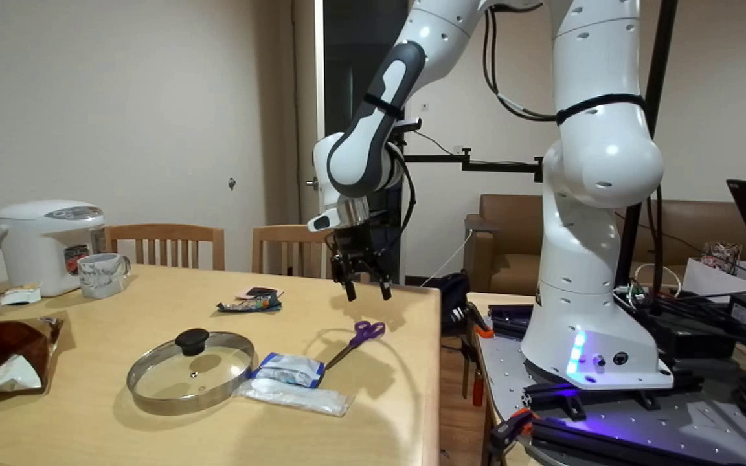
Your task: Place the pair of scissors next to the lid
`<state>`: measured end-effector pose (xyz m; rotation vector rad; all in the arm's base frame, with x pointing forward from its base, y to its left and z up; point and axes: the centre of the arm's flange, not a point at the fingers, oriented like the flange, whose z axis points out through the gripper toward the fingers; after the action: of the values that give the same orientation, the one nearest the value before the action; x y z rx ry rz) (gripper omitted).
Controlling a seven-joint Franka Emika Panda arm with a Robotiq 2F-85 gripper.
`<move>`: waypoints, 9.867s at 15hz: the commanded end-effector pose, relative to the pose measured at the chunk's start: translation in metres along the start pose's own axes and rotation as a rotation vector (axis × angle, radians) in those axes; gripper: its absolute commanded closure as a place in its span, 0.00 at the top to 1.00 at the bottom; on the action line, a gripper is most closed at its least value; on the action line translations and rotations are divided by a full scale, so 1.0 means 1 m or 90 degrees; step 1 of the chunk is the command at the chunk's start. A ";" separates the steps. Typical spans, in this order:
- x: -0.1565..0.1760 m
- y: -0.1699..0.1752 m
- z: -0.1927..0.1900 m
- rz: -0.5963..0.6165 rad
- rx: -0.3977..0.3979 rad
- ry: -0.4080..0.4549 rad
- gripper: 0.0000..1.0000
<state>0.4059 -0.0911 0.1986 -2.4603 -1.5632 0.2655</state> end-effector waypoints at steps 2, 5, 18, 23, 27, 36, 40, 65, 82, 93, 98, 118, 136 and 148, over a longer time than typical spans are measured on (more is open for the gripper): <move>-0.010 0.002 0.031 0.006 0.037 0.010 1.00; -0.011 0.004 0.045 0.017 0.055 0.027 1.00; -0.006 0.011 0.033 -0.004 -0.035 -0.055 1.00; -0.001 0.013 0.036 -0.021 -0.040 -0.029 1.00; 0.005 0.015 0.043 -0.037 -0.042 0.005 1.00; -0.001 0.020 0.057 0.019 -0.086 0.025 1.00; -0.007 0.016 0.064 0.038 -0.078 0.017 1.00; -0.012 0.015 0.060 0.115 -0.060 -0.017 1.00; 0.014 0.018 0.060 0.057 -0.059 -0.033 1.00; 0.029 0.025 0.059 0.025 -0.014 -0.066 1.00; 0.040 0.024 0.057 0.003 -0.019 -0.068 1.00; 0.042 0.018 0.079 -0.185 -0.102 -0.089 1.00; 0.042 0.013 0.058 -0.235 -0.179 -0.065 1.00; 0.045 0.008 0.070 -0.420 -0.155 -0.126 1.00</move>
<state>0.4208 -0.0455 0.1293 -2.0989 -2.3989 0.1611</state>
